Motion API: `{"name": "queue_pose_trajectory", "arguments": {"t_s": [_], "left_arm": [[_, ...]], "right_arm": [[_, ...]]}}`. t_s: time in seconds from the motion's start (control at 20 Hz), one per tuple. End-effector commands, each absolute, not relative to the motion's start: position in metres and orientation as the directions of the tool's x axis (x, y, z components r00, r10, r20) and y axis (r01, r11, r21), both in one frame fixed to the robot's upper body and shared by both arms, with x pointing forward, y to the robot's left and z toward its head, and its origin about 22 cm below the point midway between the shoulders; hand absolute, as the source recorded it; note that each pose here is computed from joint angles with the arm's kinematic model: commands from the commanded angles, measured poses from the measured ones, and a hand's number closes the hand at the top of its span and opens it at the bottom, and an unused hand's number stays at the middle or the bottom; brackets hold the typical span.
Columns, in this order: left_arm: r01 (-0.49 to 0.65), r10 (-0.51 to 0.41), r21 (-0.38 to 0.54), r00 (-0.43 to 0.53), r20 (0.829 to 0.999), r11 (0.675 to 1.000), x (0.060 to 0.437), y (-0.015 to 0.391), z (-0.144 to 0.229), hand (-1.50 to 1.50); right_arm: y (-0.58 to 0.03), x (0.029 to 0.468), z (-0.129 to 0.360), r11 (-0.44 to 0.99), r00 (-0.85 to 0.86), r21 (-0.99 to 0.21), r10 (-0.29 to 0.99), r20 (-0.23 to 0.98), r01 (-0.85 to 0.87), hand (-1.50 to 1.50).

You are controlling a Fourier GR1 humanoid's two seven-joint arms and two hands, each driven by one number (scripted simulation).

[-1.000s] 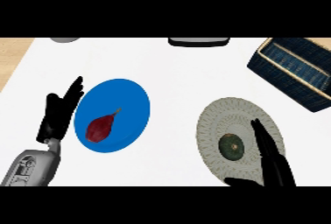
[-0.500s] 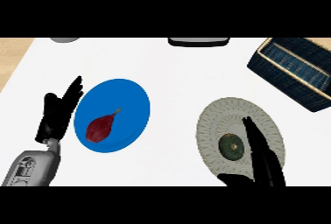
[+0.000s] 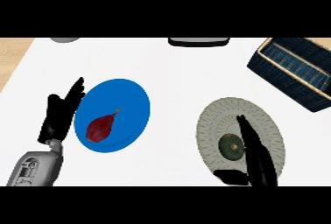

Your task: Pick the squash from the placemat and place it in the basket

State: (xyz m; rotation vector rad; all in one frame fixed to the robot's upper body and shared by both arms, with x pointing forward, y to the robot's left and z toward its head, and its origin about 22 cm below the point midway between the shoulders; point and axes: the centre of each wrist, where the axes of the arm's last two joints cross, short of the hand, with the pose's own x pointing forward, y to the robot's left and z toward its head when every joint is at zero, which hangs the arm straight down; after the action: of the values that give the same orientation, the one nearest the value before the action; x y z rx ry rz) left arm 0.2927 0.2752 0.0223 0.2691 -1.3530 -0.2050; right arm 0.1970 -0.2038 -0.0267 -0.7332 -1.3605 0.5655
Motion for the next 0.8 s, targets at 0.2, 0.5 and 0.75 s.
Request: {"name": "queue_pose_trajectory", "arguments": {"t_s": [0.2, 0.5, 0.75], "left_arm": [[-0.025, -0.299, 0.312, 0.220, 0.928, 0.950, 0.296, 0.275, 0.026, 0.00], [0.002, -0.299, 0.305, 0.205, 0.932, 0.952, 0.285, 0.275, 0.024, 0.00], [-0.013, -0.294, 0.304, 0.212, 0.932, 0.953, 0.302, 0.265, 0.021, 0.00]], "right_arm": [[-0.199, 0.207, -0.037, 0.644, 0.124, -0.764, 0.755, 0.644, 0.043, -1.50], [-0.216, 0.227, -0.043, 0.524, 0.081, -0.848, 0.844, 0.530, 0.079, 1.50], [-0.221, 0.221, -0.047, 0.398, -0.032, -0.917, 0.917, 0.398, 0.012, 1.50]]}}
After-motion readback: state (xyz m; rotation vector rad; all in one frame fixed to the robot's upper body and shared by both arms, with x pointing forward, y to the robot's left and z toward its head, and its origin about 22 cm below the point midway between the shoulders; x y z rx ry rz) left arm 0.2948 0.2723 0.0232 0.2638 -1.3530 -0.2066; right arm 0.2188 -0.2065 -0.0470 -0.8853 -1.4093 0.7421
